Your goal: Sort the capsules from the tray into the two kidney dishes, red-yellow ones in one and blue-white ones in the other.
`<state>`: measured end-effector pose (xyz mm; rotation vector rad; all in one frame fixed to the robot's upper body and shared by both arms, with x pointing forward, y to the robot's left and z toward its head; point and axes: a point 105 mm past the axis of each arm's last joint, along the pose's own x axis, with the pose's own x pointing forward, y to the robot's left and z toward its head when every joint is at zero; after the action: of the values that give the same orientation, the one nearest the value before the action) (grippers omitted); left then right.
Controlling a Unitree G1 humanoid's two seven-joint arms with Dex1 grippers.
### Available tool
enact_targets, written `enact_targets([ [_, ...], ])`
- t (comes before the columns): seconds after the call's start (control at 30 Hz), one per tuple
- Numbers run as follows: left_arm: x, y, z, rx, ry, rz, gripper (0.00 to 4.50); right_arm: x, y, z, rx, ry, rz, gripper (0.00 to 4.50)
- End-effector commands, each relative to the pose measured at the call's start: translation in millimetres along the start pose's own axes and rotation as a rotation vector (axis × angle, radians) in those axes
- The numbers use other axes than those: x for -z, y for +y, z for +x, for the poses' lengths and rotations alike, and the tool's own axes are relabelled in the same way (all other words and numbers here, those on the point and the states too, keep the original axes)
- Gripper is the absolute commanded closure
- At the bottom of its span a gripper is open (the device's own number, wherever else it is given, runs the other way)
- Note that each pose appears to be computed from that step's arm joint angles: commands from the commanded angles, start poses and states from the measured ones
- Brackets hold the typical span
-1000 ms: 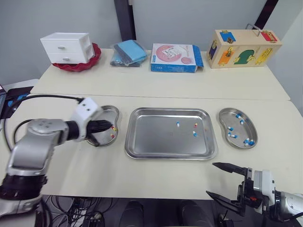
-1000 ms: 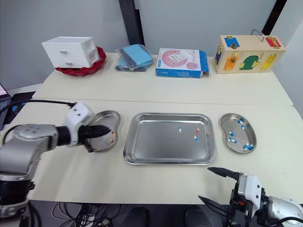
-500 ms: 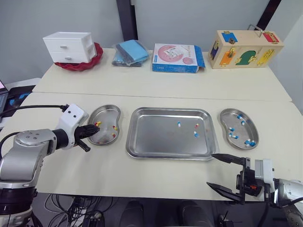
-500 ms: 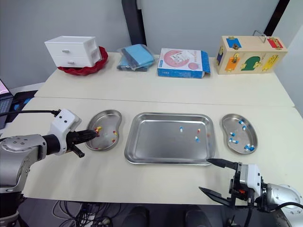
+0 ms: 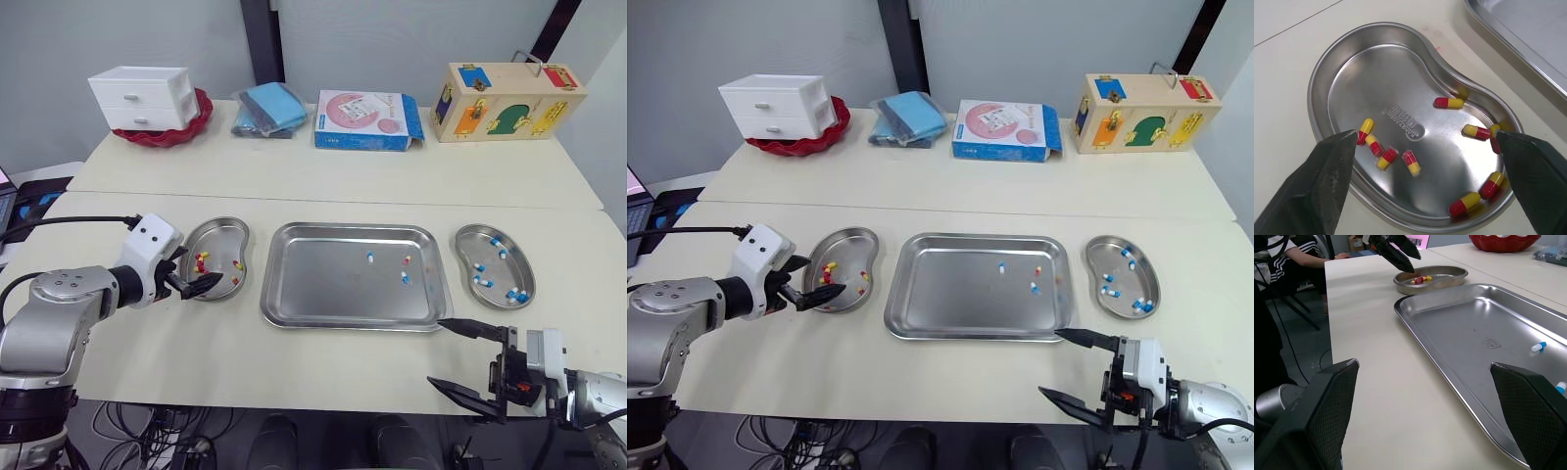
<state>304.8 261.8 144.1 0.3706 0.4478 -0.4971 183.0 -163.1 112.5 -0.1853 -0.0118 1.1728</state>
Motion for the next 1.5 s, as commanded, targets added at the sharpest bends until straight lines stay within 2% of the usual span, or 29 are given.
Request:
enact_targets([
  [0.03, -9, 4, -4, -0.014, -0.028, 0.001, 0.02, -7, -3, -3, 0.021, -0.012, -0.023, 0.0],
  [0.23, -16, 0, -19, 0.065, -0.106, -0.062, 0.02, -8, -10, -13, 0.06, 0.017, -0.019, 0.0],
  [0.37, -6, 4, -42, 0.082, -0.099, -0.084, 0.02, -9, -22, -30, 0.112, 0.074, -0.013, 0.0],
  [0.4, -1, 6, -48, 0.081, -0.084, -0.086, 0.02, -9, -25, -34, 0.123, 0.089, -0.011, 0.0],
  [0.53, 47, 17, -82, 0.055, 0.101, -0.077, 0.02, -9, -43, -65, 0.203, 0.206, 0.003, 0.0],
  [0.83, 82, 38, -104, 0.018, 0.228, -0.065, 0.02, 9, -61, -118, 0.271, 0.494, 0.09, 0.0],
  [1.5, 88, 24, -97, 0.07, 0.211, -0.082, 0.02, 15, -61, -115, 0.241, 0.545, 0.112, 0.0],
])
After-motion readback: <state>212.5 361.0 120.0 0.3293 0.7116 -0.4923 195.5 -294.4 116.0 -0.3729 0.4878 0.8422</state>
